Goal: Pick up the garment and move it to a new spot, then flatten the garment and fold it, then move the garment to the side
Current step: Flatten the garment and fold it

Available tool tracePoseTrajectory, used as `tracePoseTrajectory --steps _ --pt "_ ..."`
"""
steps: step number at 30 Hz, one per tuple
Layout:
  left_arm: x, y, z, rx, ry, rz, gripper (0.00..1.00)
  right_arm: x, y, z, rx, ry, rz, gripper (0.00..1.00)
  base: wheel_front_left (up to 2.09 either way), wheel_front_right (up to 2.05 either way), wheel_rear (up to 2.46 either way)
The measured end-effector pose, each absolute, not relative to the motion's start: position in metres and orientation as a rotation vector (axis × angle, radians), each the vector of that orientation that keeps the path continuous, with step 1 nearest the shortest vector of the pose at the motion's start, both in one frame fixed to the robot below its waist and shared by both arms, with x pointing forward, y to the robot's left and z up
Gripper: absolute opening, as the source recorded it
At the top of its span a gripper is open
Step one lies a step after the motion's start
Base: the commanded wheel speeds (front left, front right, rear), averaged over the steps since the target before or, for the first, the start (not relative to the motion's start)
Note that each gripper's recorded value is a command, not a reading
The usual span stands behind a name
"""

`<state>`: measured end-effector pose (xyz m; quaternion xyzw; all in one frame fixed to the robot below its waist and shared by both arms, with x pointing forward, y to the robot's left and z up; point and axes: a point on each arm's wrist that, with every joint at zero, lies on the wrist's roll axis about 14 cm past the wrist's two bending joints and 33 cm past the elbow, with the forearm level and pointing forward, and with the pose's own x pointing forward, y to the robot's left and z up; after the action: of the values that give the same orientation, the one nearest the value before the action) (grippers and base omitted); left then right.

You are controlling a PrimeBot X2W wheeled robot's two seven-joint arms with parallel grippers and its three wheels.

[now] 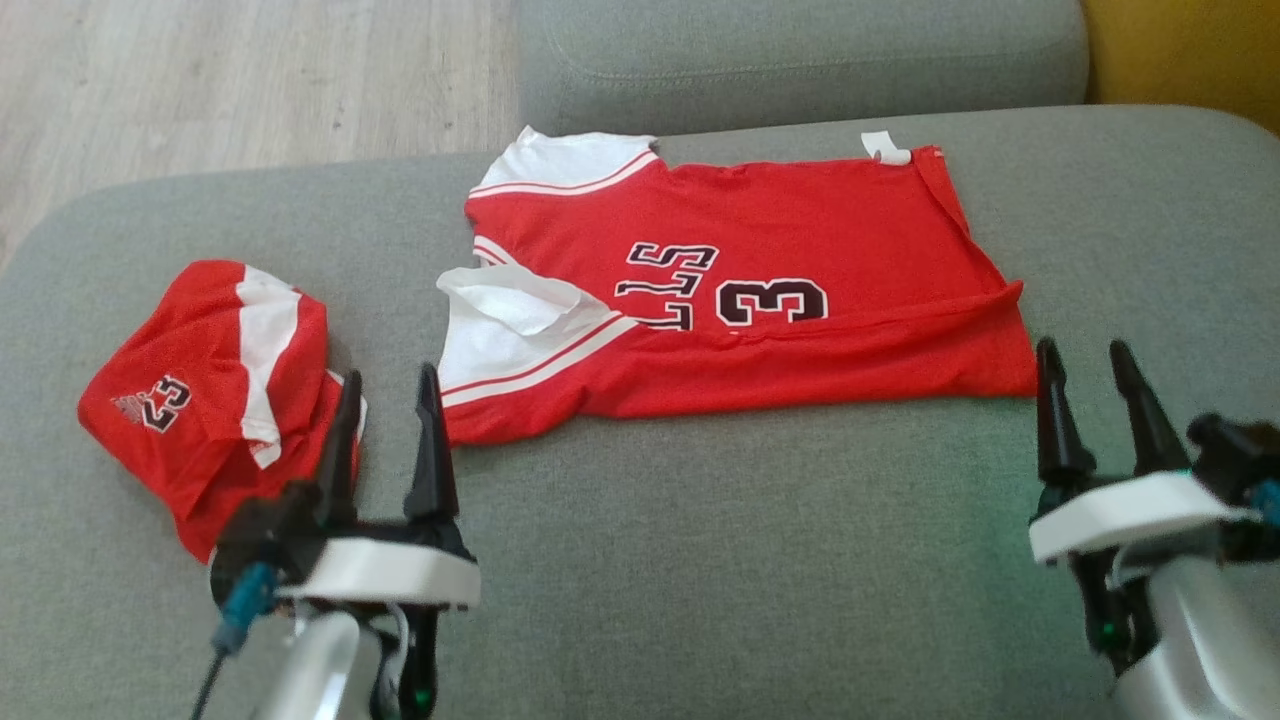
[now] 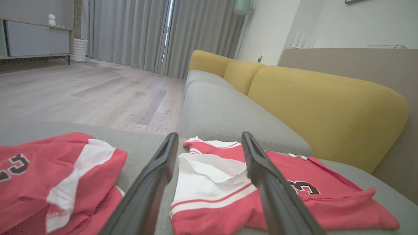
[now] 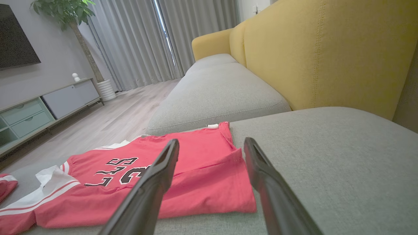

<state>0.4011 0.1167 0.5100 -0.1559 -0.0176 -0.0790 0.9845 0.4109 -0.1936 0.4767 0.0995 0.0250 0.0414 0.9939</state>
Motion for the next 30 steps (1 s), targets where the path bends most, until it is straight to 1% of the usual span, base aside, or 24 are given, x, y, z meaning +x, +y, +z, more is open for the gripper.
tracePoseTrajectory --steps 9,17,23,24,30 --pt "0.379 0.116 0.489 -0.320 0.018 -0.143 1.00 0.384 -0.192 0.469 0.236 0.061 0.034 1.00 0.00 0.00 0.00" --pt "0.382 0.110 0.481 -0.322 0.039 -0.160 1.00 0.384 -0.197 0.476 0.231 0.050 0.016 1.00 0.00 0.00 0.00" --pt "0.387 0.100 0.441 -0.286 0.194 -0.171 1.00 0.386 -0.198 0.474 0.229 0.062 0.009 1.00 0.00 0.00 0.00" --pt "0.387 0.100 0.441 -0.286 0.194 -0.171 1.00 0.386 -0.198 0.474 0.229 0.062 0.009 1.00 0.00 0.00 0.00" --pt "0.415 0.104 0.414 -0.234 0.326 -0.130 1.00 0.391 -0.199 0.464 0.226 0.091 0.002 1.00 0.00 0.00 0.00"
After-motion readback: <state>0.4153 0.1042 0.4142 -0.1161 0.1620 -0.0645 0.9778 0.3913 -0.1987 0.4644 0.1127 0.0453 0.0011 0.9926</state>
